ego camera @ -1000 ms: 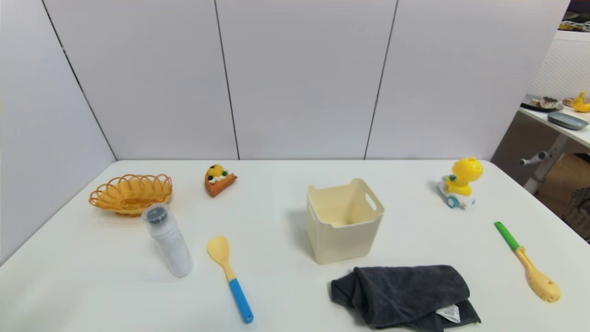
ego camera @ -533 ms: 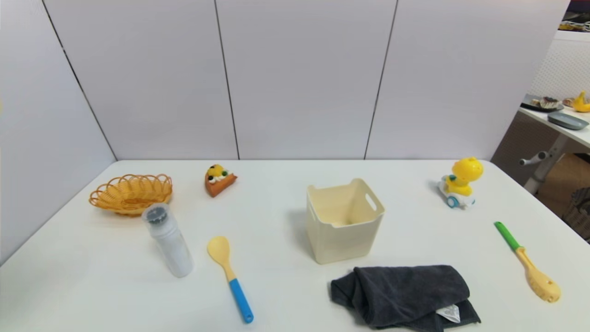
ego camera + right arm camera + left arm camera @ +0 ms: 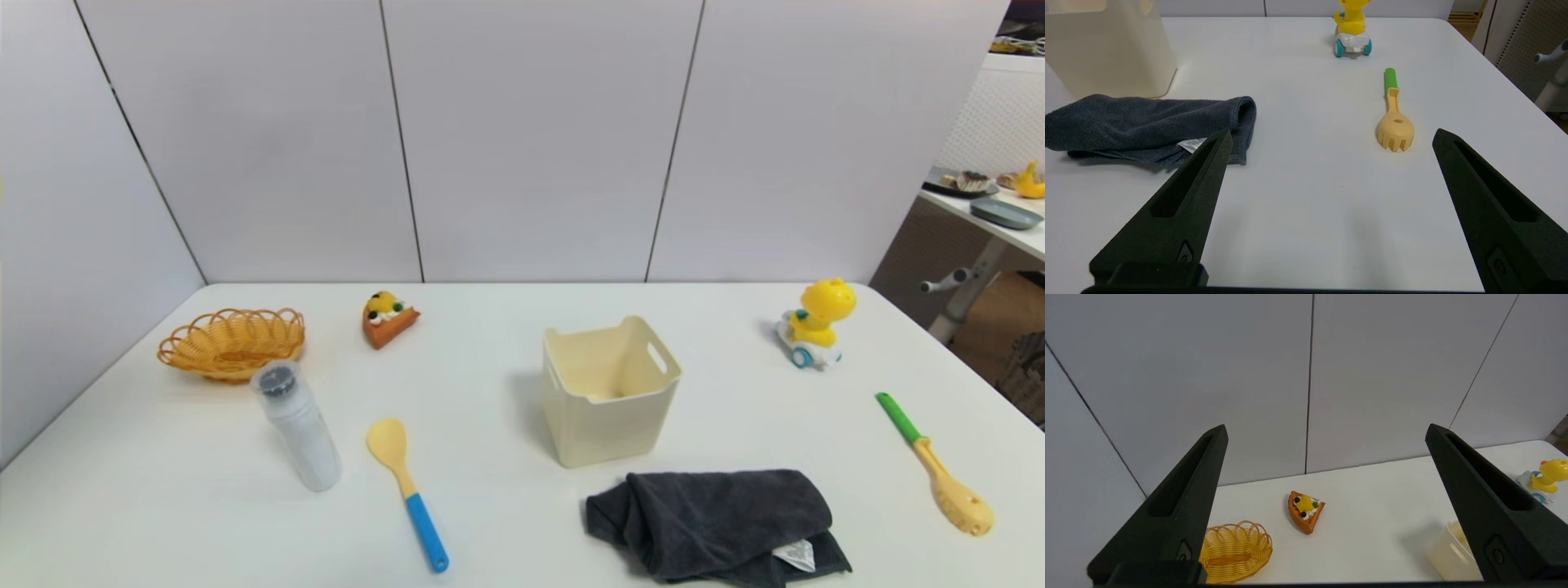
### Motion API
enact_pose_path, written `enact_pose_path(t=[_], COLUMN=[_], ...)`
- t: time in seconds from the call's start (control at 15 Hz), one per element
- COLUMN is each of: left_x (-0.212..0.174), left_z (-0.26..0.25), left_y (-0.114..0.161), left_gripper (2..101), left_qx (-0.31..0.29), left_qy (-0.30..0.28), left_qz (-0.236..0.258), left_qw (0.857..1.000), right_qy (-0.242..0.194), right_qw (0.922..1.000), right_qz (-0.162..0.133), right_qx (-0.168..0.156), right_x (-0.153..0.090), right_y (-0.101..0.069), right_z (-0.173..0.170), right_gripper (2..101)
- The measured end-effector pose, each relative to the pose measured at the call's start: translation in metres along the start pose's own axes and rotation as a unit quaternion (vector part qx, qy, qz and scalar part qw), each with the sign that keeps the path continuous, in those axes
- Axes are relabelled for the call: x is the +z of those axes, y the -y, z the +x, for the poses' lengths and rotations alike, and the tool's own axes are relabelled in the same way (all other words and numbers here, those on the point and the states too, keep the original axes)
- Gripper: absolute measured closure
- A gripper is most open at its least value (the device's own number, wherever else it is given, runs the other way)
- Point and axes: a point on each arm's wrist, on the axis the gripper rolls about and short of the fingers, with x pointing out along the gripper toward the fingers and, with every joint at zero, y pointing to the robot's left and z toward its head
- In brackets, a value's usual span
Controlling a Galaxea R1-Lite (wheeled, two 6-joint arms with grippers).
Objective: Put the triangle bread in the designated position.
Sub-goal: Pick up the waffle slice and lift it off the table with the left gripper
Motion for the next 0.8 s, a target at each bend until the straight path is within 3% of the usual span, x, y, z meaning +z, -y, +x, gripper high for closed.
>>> enact_pose_path(t=[0.4,0.8], left_x=[-0.035,-0.081], left_z=[0.11,0.174], left_y=[-0.009,-0.014], left_gripper=[5.3,5.3], left_qx=[-0.013,-0.025], left_qy=[-0.098,-0.179], left_qz=[0.022,0.055], left_qw=[0.995,0.982], right_qy=[0.0,0.0], right_qw=[1.0,1.0], right_qz=[0.0,0.0], right_qx=[0.0,0.0], right_x=[0.0,0.0], right_y=[0.0,0.0], right_z=[0.0,0.0], right_gripper=[5.2,5.2])
